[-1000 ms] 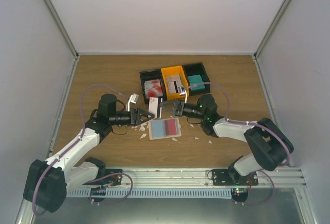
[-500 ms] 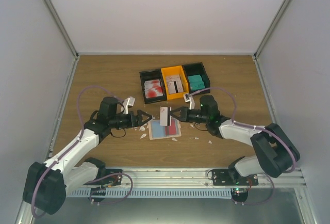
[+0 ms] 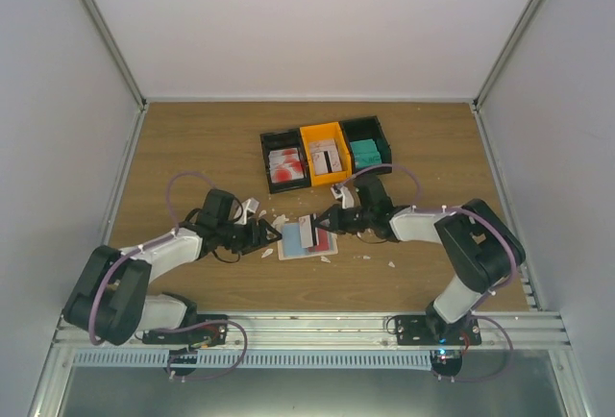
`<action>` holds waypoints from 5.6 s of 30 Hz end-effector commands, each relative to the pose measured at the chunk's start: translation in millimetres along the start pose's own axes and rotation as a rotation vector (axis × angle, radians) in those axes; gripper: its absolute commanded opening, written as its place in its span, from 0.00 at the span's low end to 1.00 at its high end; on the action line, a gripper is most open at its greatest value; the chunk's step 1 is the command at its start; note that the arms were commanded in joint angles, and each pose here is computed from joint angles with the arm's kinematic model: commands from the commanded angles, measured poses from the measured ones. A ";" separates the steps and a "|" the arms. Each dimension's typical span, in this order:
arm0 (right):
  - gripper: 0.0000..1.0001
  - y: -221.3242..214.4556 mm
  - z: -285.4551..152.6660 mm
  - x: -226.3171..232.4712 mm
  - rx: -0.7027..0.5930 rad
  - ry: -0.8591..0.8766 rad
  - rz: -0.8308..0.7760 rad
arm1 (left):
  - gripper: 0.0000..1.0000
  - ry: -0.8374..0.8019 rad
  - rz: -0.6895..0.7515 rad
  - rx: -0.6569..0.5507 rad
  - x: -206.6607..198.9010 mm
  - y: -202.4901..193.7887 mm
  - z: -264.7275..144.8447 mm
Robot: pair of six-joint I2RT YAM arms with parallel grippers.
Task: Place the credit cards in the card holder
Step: Adjust the storage box at the center of the board, then close the card holder at the center of the board.
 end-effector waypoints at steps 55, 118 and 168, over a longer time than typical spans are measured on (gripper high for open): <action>0.01 -14.4 45.7 -23.0 0.127 0.026 0.138 | 0.15 0.011 0.010 0.103 20.2 -10.8 39.5; 0.39 -19.1 6.8 -31.0 0.071 -0.455 -0.013 | 0.61 -0.235 0.128 0.088 -16.9 15.3 42.5; 0.22 -23.7 13.4 -15.1 0.081 -0.359 -0.099 | 0.27 -0.081 0.194 0.117 -36.1 18.5 77.6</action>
Point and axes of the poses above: each gripper's point midway between its finger pads, its own z axis out along the fingers, its own x axis along the line the jaws close on, y = z × x, the point moved 8 cm from there along -z, back along the fingers, and after that the axes turned 6 degrees about z, right-handed, at the moved point
